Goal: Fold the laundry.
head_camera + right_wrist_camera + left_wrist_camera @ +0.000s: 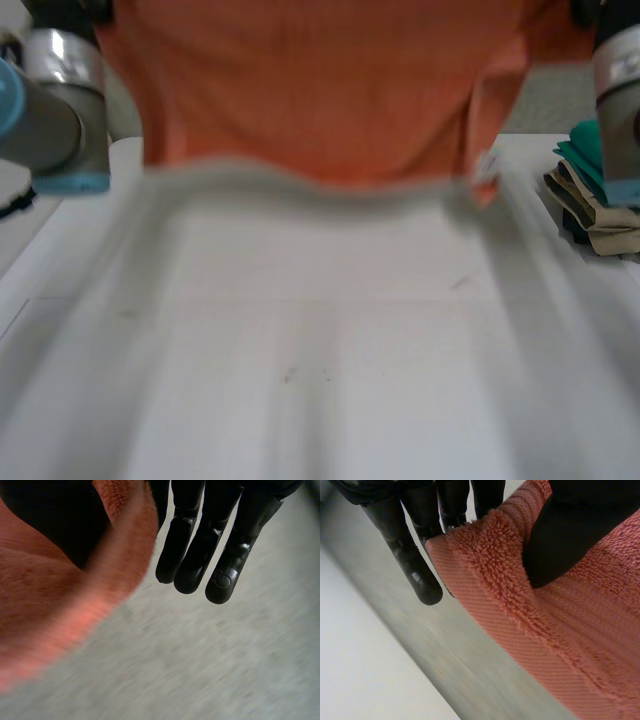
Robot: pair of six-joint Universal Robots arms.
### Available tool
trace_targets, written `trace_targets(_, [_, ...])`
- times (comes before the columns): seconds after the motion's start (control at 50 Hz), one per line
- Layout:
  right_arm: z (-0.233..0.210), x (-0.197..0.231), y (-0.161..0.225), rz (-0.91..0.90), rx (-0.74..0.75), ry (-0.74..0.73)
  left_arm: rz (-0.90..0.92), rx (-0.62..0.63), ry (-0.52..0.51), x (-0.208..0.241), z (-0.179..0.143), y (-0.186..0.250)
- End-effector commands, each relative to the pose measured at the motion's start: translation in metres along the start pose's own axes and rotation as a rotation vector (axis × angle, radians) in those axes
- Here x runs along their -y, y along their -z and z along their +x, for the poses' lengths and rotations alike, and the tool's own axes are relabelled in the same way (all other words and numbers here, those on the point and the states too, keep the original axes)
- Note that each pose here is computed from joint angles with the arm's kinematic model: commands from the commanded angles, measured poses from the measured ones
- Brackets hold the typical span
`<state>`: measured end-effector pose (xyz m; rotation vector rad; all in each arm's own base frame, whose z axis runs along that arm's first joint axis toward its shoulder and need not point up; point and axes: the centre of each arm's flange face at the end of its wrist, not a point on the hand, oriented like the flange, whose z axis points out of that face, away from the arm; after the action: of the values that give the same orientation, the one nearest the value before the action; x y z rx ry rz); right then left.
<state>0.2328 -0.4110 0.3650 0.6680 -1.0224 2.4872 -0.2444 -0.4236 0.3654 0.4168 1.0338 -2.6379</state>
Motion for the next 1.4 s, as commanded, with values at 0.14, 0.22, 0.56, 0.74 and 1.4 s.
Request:
trace_targets(0.14, [-0.038,0.0,0.051,-0.172,0.205,-0.073,-0.195,-0.089,0.159,-0.026,0.01,0.071])
trace_targets(0.22, [-0.06,-0.021,0.096,-0.354,0.353,-0.101,-0.326,-0.165,0.156,-0.048,0.021,0.115])
trace_targets(0.56, [-0.116,-0.094,0.199,-0.757,0.58,-0.325,-0.534,-0.322,0.153,-0.085,0.042,0.187])
trace_targets(0.74, [-0.088,-0.109,0.195,-0.957,0.407,-0.65,-0.561,-0.328,0.15,-0.082,0.036,0.188])
trace_targets(1.4, [-0.003,-0.044,0.25,-1.146,1.058,-0.031,-1.125,-0.735,-0.172,-0.018,-0.036,0.28])
